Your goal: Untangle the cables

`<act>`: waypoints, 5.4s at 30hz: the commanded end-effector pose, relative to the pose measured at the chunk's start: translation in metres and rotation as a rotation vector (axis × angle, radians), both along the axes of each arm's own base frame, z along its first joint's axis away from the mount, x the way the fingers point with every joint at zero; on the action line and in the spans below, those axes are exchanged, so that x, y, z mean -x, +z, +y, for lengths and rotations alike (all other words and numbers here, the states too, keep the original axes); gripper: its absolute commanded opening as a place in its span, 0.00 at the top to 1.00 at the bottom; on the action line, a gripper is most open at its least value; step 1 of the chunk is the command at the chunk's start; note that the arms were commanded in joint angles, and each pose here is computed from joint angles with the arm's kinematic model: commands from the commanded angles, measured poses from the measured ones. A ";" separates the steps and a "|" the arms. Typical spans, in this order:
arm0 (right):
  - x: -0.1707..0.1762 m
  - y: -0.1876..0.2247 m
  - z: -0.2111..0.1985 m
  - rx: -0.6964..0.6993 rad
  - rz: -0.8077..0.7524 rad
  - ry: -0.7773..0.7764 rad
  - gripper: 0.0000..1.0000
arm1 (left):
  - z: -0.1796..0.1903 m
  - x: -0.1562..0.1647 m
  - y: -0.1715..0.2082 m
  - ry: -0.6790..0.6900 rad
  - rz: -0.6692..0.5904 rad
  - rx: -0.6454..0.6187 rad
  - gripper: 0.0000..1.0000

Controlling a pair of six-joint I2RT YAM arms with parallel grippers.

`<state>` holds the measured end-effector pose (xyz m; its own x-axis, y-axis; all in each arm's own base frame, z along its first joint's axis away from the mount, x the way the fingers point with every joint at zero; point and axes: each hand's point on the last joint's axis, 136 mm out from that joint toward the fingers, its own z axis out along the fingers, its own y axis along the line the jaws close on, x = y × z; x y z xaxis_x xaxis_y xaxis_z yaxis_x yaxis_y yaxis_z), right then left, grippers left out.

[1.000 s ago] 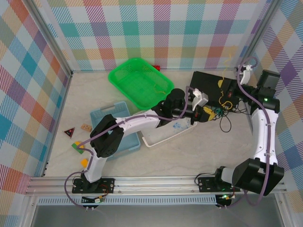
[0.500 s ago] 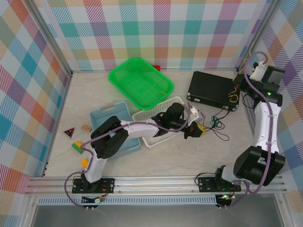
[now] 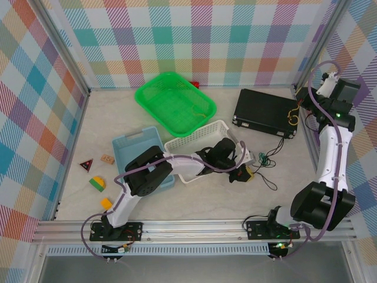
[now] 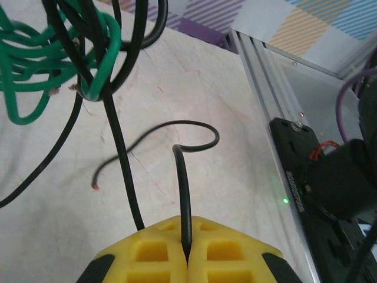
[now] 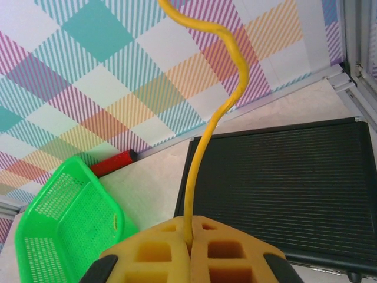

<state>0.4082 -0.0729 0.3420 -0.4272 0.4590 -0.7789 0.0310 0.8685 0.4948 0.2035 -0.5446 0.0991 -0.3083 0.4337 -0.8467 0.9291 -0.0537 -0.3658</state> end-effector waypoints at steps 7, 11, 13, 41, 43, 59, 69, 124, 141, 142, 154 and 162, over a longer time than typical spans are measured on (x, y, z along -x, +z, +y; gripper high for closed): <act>0.044 0.028 0.047 -0.018 -0.150 0.194 1.00 | -0.008 -0.016 0.071 0.073 -0.073 0.207 0.38; 0.058 0.028 0.058 -0.038 -0.142 0.226 1.00 | 0.006 -0.019 0.108 0.090 -0.115 0.293 0.20; 0.066 0.030 0.063 -0.044 -0.142 0.235 1.00 | 0.007 -0.026 0.126 0.110 -0.149 0.317 0.18; 0.102 0.036 0.095 -0.199 -0.149 0.312 1.00 | -0.064 -0.041 0.199 0.075 -0.220 0.593 0.12; 0.101 0.036 0.095 -0.202 -0.148 0.313 1.00 | -0.068 -0.039 0.201 0.045 -0.219 0.595 0.12; 0.047 0.059 0.041 -0.149 -0.192 0.068 1.00 | -0.078 -0.077 0.173 0.168 -0.224 0.551 1.00; 0.011 0.134 -0.005 -0.152 -0.357 -0.133 1.00 | -0.078 -0.091 0.123 0.195 -0.239 0.438 1.00; 0.114 0.022 0.330 -0.137 -0.125 1.309 1.00 | 0.231 -0.109 0.326 0.498 -0.039 0.443 0.11; 0.144 0.016 0.353 -0.153 -0.119 1.406 1.00 | 0.229 -0.126 0.325 0.547 -0.040 0.439 0.43; 0.146 0.016 0.353 -0.155 -0.120 1.410 1.00 | 0.229 -0.127 0.325 0.550 -0.043 0.445 0.48; 0.151 -0.034 0.336 0.026 -0.098 1.320 1.00 | 0.262 -0.165 0.362 0.782 0.068 0.488 1.00; 0.138 -0.069 0.322 0.301 -0.250 1.166 1.00 | 0.297 -0.186 0.369 0.904 0.161 0.528 1.00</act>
<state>0.2784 0.2595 0.3159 -0.2655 -0.2099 -0.9410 -0.9256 0.3286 0.1879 0.3447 -0.3078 0.3882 -0.6755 -0.1632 -0.7191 0.6407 0.3528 -0.6820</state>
